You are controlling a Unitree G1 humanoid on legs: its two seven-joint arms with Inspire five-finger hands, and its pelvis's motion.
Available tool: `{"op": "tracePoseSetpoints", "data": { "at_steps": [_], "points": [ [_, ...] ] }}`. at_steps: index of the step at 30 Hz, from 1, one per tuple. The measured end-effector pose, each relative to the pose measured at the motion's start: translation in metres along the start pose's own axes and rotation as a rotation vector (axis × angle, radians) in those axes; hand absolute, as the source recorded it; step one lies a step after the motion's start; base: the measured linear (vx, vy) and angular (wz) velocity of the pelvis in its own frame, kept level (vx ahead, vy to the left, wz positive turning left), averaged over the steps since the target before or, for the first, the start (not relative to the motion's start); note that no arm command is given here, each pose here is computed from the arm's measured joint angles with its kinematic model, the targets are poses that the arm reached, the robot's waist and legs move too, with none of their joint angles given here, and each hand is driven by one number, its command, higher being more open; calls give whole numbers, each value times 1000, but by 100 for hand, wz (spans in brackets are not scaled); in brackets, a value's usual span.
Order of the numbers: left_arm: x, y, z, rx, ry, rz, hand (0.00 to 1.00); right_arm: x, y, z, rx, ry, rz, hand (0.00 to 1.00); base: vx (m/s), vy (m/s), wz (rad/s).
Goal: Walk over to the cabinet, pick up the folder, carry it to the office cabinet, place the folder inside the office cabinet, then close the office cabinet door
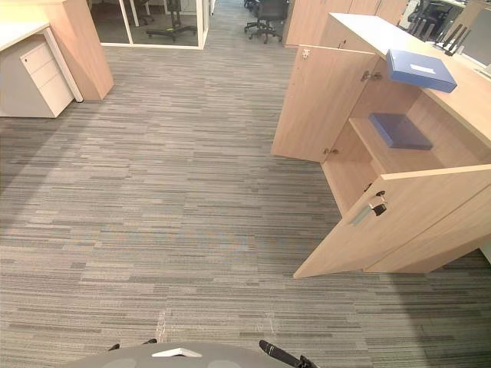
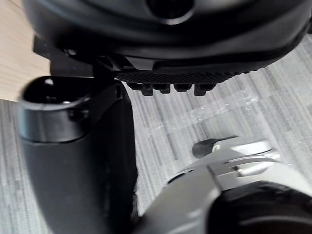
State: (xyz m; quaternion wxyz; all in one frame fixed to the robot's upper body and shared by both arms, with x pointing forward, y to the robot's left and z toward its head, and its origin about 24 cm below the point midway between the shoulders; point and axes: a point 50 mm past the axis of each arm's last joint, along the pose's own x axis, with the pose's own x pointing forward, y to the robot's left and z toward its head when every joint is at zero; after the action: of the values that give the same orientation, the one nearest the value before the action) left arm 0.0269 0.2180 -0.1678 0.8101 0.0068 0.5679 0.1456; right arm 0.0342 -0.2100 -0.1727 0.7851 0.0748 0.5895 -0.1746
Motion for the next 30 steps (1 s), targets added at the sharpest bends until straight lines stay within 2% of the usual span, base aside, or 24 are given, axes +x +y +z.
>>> {"op": "tracePoseSetpoints", "data": {
  "at_steps": [3, 30],
  "points": [
    [2, -2, 8, -23, -28, 2, 100, 1, 3, 6, -5, -11, 7, 100, 14, 5, 7],
    [2, -3, 9, -26, -30, -9, 100, 3, 6, 12, 4, -22, 13, 100, -30, -9, 1]
  ]
}}
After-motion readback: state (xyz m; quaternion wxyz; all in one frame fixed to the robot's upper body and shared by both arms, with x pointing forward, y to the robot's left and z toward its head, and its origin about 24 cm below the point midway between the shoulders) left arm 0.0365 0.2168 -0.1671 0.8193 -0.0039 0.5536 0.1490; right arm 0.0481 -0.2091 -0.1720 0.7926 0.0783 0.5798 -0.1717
